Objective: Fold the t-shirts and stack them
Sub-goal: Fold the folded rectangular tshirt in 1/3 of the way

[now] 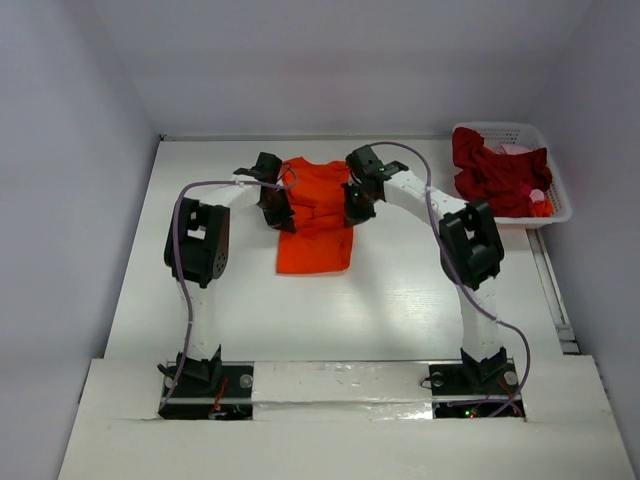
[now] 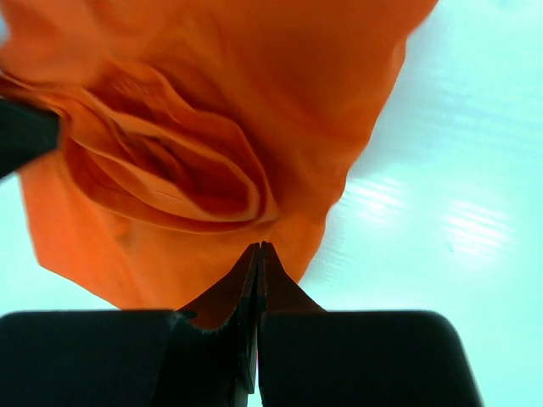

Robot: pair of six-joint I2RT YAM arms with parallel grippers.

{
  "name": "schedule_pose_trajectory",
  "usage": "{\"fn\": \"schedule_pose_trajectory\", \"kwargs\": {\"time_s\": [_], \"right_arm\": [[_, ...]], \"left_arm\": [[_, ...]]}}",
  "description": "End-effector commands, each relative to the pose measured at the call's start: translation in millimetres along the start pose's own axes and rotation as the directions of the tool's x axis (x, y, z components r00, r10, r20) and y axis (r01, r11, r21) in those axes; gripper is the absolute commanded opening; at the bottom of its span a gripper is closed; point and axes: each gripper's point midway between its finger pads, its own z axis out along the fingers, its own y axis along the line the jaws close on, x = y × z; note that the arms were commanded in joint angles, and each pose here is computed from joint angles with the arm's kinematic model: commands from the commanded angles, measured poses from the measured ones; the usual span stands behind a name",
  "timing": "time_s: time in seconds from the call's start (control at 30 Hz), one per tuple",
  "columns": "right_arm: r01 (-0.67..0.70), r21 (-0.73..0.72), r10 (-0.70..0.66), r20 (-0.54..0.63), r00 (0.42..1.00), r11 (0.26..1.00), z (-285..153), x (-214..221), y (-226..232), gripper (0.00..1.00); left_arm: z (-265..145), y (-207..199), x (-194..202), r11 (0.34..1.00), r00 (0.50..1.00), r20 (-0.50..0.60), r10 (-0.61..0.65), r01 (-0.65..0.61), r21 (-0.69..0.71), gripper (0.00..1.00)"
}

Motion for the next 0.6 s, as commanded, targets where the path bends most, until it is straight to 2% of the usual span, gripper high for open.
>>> {"fn": "schedule_pose_trajectory", "kwargs": {"time_s": [0.0,0.2,0.57], "right_arm": [[0.057,-0.042,-0.056,0.021,0.998,0.997,-10.8,4.9,20.2,0.00],[0.087,-0.078,-0.081,0.075,0.994,0.993,-29.9,-3.6,46.3,0.00],[0.077,-0.105,-0.076,0.021,0.997,0.991,3.5,-4.9,56.4,0.00]], "left_arm": [[-4.0,7.6,-6.7,0.999,0.999,0.025,0.022,-0.021,-0.038,0.00],[-3.8,6.9,-5.5,0.999,1.000,0.020,0.021,-0.020,-0.032,0.00],[-7.2,4.7,-6.1,0.999,0.999,0.025,0.020,-0.019,-0.025,0.00]]}}
